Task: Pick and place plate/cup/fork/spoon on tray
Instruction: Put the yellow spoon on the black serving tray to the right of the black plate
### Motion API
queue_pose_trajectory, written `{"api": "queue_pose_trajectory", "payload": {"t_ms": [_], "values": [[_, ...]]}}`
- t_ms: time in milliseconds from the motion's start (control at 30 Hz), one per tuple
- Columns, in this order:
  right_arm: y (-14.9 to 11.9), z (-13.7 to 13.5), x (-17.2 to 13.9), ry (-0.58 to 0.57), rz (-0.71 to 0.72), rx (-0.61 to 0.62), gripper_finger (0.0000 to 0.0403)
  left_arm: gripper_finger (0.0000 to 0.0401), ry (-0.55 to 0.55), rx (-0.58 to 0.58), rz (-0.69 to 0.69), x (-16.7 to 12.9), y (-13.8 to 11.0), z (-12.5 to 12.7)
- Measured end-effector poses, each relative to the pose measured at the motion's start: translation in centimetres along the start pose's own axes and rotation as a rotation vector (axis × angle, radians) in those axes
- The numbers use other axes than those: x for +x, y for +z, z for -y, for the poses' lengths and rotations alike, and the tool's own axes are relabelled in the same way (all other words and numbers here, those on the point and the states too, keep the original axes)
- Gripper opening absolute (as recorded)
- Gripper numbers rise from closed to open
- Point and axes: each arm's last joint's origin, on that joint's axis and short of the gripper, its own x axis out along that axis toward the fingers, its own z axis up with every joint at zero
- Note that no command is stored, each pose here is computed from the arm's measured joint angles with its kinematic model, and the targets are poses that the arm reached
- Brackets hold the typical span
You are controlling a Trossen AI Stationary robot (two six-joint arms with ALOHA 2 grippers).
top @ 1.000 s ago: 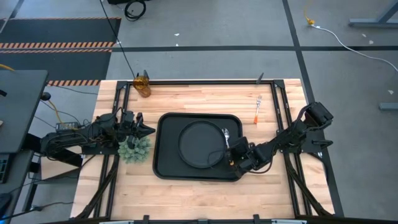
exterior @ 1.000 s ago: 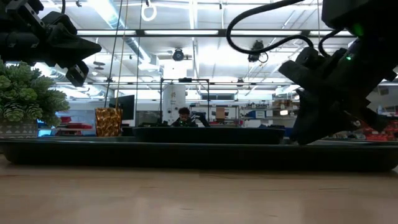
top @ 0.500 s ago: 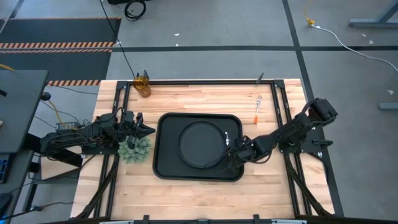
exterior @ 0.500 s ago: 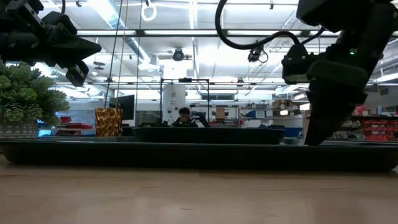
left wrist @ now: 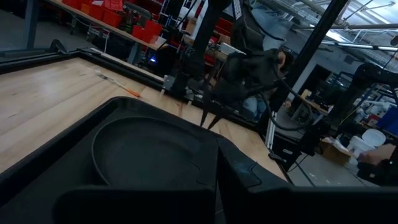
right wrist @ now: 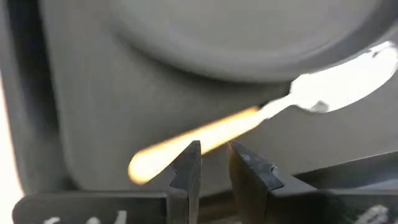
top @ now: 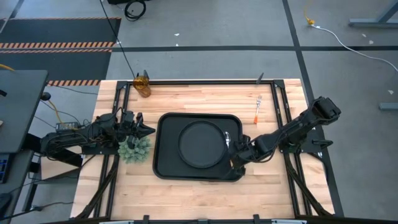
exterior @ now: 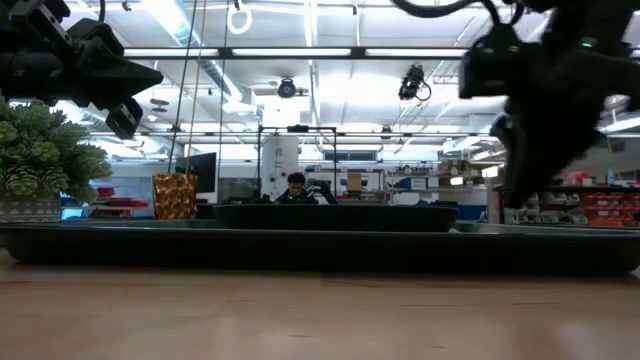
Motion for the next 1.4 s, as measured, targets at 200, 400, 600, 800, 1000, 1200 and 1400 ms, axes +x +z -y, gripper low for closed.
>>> {"api": "queue_pose_trajectory", "payload": {"t_ms": [200, 400, 600, 800, 1000, 1200, 1400], "values": [[-1.3, -1.3, 0.1, 0.1, -0.03, -0.021, 0.0087, 0.0011, 0.0, 0.0, 0.001, 0.0, 0.0, 0.0], [-1.6, -2.4, -0.2, 0.183, -0.019, -0.038, 0.0087, 0.0011, 0.0, 0.0, 0.001, 0.0, 0.0, 0.0], [-1.6, -2.2, 0.0, 0.166, -0.032, -0.038, 0.0087, 0.0011, -0.001, 0.0, 0.002, 0.0, 0.0, 0.0], [-1.4, -2.4, 1.7, 0.111, -0.008, -0.056, 0.0087, 0.0011, -0.001, 0.0, 0.002, 0.0, 0.0, 0.0], [-1.5, -2.8, 3.0, 0.093, -0.025, -0.071, 0.0087, 0.0011, 0.0, 0.0, 0.001, 0.0, 0.0, 0.0], [-0.8, -2.4, 2.9, 0.06, 0.044, -0.093, 0.0087, 0.0011, 0.0, 0.0, 0.001, 0.0, 0.0, 0.0], [-0.1, -1.3, 3.3, 0.009, 0.067, -0.094, 0.0087, 0.0011, 0.0, 0.0, 0.001, 0.0, 0.0, 0.0]]}}
